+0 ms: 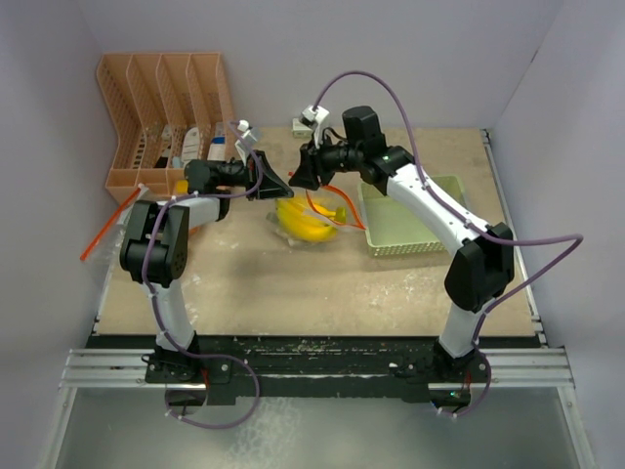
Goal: Place the food in the zip-top bag and seal the zipper
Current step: Place the zipper food storage bag at the center of the board.
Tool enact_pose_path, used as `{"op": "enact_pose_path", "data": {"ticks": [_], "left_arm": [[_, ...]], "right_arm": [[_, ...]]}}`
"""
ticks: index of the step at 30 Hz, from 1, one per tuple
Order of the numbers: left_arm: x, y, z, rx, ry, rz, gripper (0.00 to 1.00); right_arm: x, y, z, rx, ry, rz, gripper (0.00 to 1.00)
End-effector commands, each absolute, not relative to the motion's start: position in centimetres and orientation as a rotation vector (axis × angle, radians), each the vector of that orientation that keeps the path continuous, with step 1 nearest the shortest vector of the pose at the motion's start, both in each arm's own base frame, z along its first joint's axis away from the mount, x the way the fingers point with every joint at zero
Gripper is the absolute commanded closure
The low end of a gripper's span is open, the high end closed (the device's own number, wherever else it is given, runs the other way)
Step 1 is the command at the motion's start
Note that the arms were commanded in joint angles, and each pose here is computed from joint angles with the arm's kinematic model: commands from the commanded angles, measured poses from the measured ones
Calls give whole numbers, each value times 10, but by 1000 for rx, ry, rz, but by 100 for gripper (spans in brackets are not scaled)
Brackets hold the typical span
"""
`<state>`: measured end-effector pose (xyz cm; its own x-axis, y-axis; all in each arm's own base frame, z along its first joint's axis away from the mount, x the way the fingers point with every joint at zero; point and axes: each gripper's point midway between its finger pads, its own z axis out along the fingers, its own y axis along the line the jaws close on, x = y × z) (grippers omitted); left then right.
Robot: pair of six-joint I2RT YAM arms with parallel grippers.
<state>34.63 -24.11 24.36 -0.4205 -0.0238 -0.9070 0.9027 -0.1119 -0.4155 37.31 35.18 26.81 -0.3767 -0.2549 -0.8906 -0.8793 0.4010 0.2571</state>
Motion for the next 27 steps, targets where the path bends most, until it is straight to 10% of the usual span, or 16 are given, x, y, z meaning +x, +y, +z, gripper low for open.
{"op": "enact_pose_path", "data": {"ticks": [1,9,17,21,27], "left_arm": [[337,-240,270,1103,1287,-1517,100],[336,-240,270,1105,1285,-1516,100],[337,-240,270,1103,1285,-1517,100],[339,-240,269,1108,1290,-1519,99],[342,-239,276,1174,1245,-1466,48]], "right_arm": [[381,349,310,-922,1753,969,57],[380,349,312,-923,1750,981,60],[376,348,311,-933,1754,988,97],[375,343,320,-924,1732,961,100],[367,337,333,-930,1701,943,100]]}}
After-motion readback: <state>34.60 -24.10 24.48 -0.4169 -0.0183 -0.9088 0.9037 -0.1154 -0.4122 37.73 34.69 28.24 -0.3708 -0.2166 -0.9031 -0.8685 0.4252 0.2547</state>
